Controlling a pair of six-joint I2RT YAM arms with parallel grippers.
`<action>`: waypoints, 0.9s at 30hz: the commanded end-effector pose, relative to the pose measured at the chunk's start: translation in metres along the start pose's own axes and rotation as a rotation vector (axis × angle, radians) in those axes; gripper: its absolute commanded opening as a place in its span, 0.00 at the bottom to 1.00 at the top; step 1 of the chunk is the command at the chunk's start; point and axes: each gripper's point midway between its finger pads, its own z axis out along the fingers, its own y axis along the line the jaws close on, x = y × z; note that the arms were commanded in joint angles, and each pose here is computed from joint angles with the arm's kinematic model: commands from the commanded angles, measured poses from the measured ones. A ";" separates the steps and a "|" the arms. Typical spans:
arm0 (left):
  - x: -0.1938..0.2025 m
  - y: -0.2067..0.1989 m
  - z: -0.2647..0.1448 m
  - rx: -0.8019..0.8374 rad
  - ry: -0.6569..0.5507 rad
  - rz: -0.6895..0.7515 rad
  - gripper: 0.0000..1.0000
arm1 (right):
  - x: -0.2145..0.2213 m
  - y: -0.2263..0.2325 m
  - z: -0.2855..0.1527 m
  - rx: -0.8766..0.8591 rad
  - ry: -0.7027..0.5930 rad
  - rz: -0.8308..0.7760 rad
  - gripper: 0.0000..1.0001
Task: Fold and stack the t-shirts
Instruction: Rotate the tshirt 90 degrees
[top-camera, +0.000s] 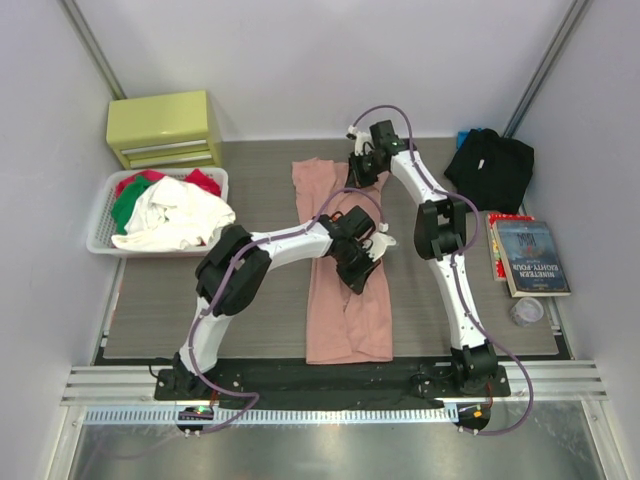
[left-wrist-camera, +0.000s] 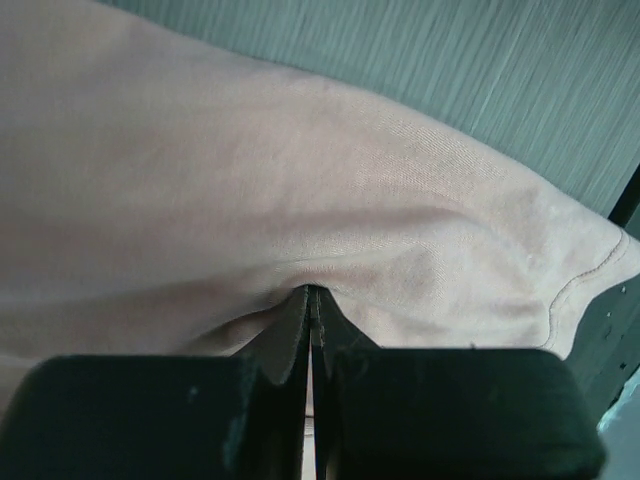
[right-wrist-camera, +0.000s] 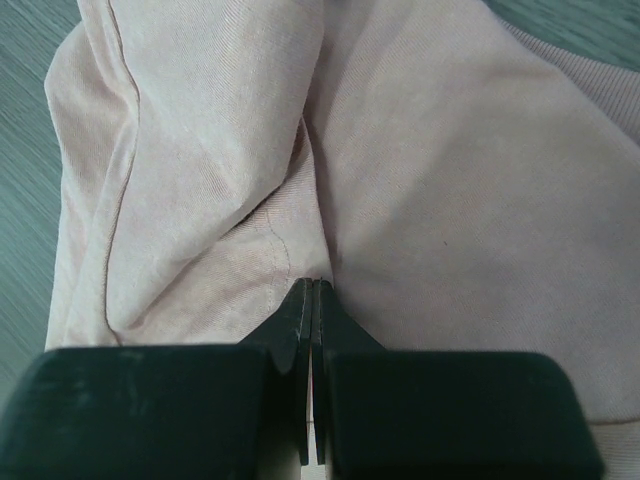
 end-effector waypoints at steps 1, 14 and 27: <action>-0.015 0.002 0.012 0.009 -0.004 0.002 0.00 | 0.044 -0.030 0.016 0.072 0.108 0.016 0.01; -0.021 0.003 -0.032 -0.108 -0.073 0.087 0.00 | -0.012 0.003 -0.032 0.049 -0.061 -0.060 0.01; -0.040 -0.015 -0.149 -0.354 -0.232 0.242 0.00 | -0.031 0.122 -0.190 -0.002 -0.196 -0.191 0.01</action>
